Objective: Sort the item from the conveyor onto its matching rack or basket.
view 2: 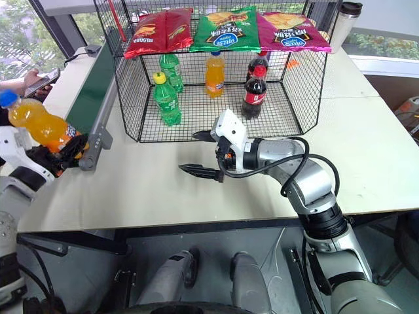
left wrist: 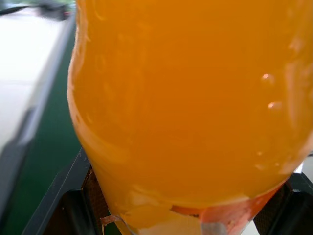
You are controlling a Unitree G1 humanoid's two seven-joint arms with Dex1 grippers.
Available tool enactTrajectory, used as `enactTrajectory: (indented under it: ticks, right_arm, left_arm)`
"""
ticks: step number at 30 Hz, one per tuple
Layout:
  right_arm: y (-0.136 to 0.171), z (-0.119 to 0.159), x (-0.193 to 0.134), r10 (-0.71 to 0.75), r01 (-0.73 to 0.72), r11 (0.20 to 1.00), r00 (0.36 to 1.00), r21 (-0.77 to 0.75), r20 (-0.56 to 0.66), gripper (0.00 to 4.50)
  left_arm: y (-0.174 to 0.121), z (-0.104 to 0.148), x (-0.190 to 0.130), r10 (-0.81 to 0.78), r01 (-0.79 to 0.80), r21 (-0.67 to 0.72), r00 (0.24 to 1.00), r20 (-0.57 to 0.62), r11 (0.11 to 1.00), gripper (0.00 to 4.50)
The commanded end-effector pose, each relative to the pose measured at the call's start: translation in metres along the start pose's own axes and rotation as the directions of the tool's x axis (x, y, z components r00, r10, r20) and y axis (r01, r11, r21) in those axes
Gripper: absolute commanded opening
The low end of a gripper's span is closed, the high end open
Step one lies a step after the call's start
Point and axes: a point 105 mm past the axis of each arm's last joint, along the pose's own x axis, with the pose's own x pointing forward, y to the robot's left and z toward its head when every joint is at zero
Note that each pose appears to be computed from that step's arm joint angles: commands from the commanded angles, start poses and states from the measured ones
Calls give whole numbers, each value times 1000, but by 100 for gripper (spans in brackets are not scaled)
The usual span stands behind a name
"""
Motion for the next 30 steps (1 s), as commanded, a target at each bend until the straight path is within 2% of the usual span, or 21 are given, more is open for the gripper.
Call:
enactTrajectory:
  ticks: [1, 5, 9, 13, 17, 30]
  right_arm:
    - [2, 17, -2, 8, -6, 999, 999, -32, 50, 450]
    - [0, 22, -2, 8, -6, 1000, 998, -21, 67, 450]
    - [-5, 26, -4, -9, 11, 1000, 997, -16, 71, 450]
    - [-8, 28, -7, -28, 29, 999, 997, -15, 70, 450]
    - [-9, 28, -9, -41, 42, 999, 997, -17, 67, 450]
    - [-9, 35, -7, -40, 43, 999, 995, -26, 86, 450]
  left_arm:
    - [-49, 26, 13, -247, 245, 51, 968, 41, 968, 299]
    - [-116, -2, 39, -524, 528, 62, 849, -74, 847, 299]
    - [-160, -25, 43, -692, 708, 63, 702, -169, 703, 299]
    - [-180, -40, 43, -765, 795, 77, 602, -229, 602, 299]
    - [-194, -47, 44, -809, 843, 83, 534, -248, 531, 299]
    - [-217, -64, 46, -851, 885, 73, 463, -247, 460, 299]
